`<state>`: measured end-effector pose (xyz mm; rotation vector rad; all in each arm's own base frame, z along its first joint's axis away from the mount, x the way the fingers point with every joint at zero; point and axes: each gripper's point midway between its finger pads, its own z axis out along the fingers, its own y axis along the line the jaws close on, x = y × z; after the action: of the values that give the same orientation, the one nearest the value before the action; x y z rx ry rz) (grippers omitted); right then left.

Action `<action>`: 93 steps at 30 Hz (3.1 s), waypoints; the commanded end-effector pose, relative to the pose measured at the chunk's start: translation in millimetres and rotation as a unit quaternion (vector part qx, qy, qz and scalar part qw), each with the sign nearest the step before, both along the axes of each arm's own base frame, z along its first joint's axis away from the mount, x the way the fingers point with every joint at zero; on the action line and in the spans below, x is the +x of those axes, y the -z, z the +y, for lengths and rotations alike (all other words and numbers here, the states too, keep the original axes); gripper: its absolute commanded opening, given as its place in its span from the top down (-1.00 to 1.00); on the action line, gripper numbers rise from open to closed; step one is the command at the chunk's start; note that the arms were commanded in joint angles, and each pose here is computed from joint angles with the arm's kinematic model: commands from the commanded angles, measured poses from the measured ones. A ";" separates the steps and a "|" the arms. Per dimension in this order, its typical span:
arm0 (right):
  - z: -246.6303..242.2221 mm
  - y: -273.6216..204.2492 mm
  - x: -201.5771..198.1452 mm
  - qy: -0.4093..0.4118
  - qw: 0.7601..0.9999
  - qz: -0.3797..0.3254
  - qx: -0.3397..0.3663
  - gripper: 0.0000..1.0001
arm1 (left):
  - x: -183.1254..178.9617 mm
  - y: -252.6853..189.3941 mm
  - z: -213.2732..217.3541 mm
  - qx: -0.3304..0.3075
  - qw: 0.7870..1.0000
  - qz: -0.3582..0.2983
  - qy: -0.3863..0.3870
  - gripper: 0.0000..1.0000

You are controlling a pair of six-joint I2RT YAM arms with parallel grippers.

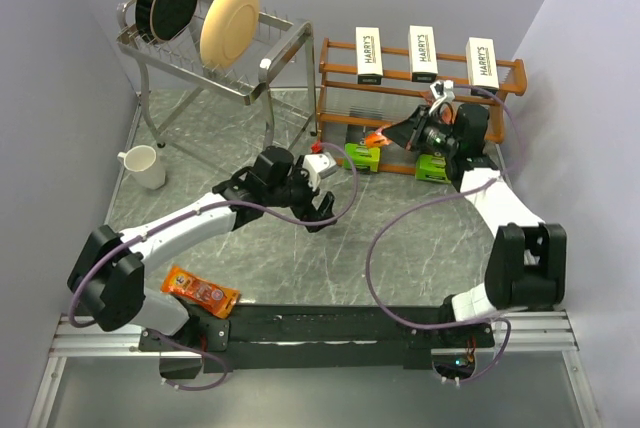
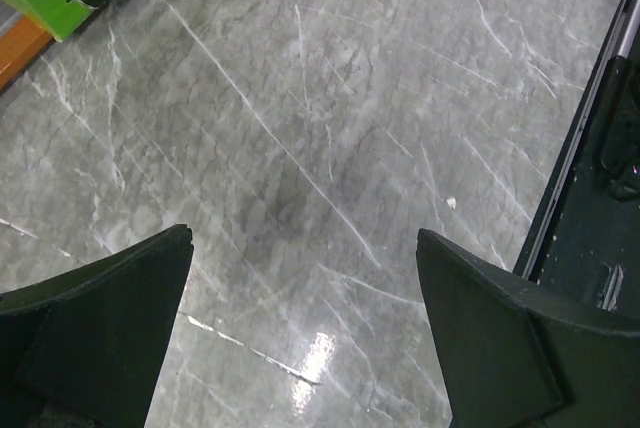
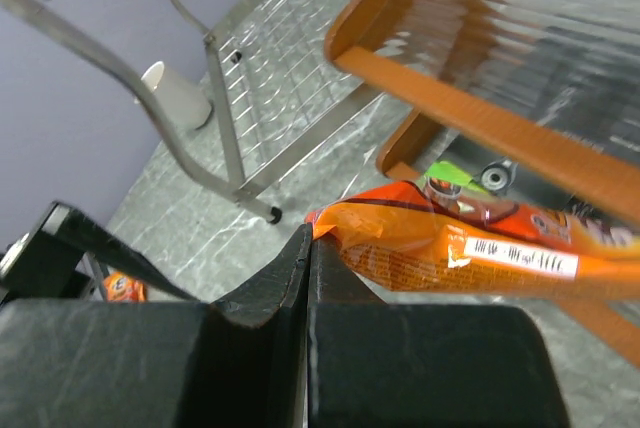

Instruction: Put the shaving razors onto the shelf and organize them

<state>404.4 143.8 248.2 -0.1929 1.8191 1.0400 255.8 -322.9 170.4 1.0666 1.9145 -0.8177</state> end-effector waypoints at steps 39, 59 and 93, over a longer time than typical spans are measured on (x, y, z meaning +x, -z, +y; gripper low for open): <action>-25.1 12.0 49.0 0.062 0.995 0.056 0.053 0.93 | -3.1 -35.0 -22.4 -0.054 0.998 -0.017 0.003 -0.99; -40.3 26.3 74.1 0.115 0.989 0.085 0.038 0.74 | -5.0 -36.2 -23.3 -0.059 0.998 -0.014 0.003 -0.99; -68.7 11.8 81.0 0.215 0.969 0.103 0.064 0.46 | -13.4 -38.8 -26.1 -0.064 0.998 -0.014 0.015 -0.99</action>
<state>478.2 81.8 202.6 0.4285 1.9495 0.9086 245.3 -342.1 178.7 1.0319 1.8980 -0.8828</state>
